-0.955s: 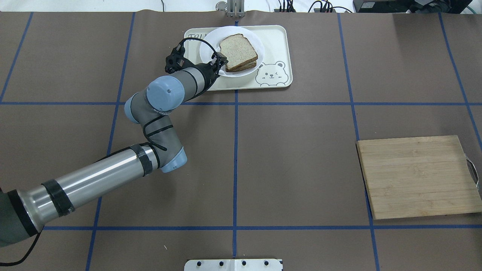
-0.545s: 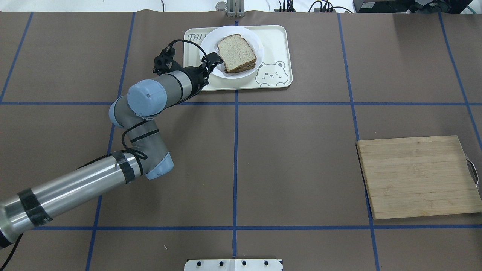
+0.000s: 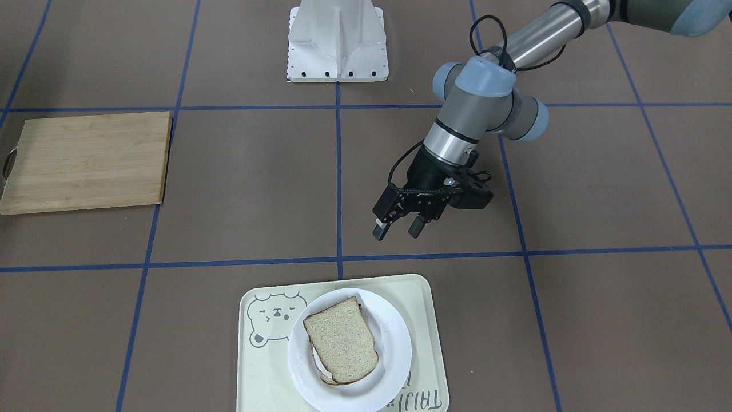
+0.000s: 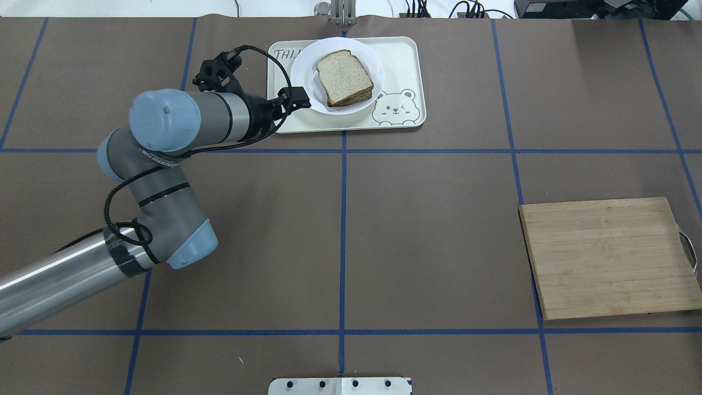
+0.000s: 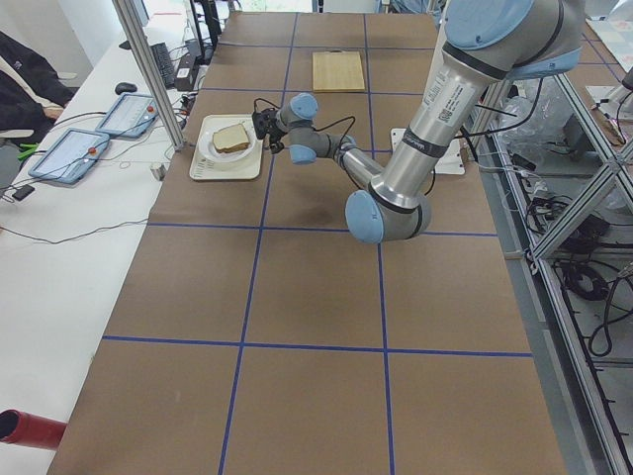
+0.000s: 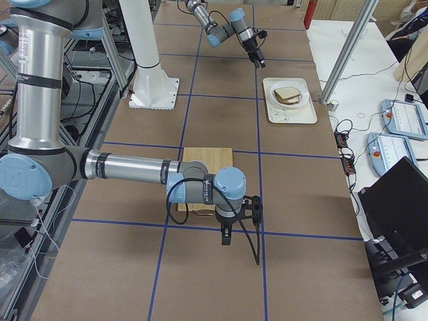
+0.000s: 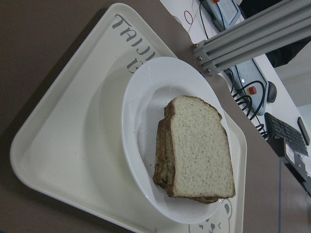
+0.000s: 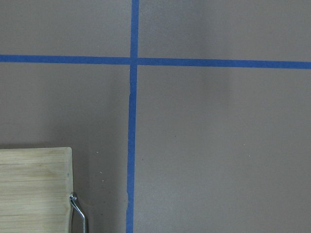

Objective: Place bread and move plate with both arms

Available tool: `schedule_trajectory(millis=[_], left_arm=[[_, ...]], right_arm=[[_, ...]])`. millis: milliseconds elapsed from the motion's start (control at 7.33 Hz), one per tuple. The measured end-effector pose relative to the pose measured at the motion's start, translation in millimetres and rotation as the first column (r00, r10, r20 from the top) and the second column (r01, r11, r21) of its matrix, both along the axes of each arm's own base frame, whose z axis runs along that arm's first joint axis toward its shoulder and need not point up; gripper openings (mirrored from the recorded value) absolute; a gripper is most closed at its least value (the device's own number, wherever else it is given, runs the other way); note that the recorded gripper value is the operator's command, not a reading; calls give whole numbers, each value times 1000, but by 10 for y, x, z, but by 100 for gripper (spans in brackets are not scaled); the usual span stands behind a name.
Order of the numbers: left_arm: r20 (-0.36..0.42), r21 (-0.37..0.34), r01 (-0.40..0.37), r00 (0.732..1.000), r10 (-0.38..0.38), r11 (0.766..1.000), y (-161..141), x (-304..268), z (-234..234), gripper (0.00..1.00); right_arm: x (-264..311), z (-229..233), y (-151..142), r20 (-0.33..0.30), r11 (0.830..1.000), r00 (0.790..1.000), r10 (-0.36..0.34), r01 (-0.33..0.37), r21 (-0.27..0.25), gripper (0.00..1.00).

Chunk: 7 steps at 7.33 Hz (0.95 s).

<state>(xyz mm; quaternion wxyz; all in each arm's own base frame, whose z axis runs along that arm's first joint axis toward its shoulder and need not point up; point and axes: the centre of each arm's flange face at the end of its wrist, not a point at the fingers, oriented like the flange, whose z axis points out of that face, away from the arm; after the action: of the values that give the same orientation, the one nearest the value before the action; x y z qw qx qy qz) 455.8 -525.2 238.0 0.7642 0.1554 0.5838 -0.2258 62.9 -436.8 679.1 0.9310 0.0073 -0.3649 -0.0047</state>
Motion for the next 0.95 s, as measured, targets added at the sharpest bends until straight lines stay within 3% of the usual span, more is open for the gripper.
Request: schedule_trajectory(millis=[136,273,545,682,955], left_arm=[[131,44,-81,989,75,996,21,-420,67,99],[260,67,-159,956,136,985,-22,-886,249,99],[503,126,-344,830,239,930,-179,-1924,915,99],[583,136,-423,766,272,896,-239,-2443,1301,99],[658,98,-531,669,345,842,-284,-3406,1994,99]], right_arm=[[2,8,10,-1,1000,1000,1,-1,-2,100],[4,14,20,-1,1000,1000,1,-1,-4,100],[1,11,20,0,1000,1000,2,-2,-4,100],[0,7,18,0,1000,1000,2,-2,-4,100],[-2,8,17,0,1000,1000,3,-3,-5,100]])
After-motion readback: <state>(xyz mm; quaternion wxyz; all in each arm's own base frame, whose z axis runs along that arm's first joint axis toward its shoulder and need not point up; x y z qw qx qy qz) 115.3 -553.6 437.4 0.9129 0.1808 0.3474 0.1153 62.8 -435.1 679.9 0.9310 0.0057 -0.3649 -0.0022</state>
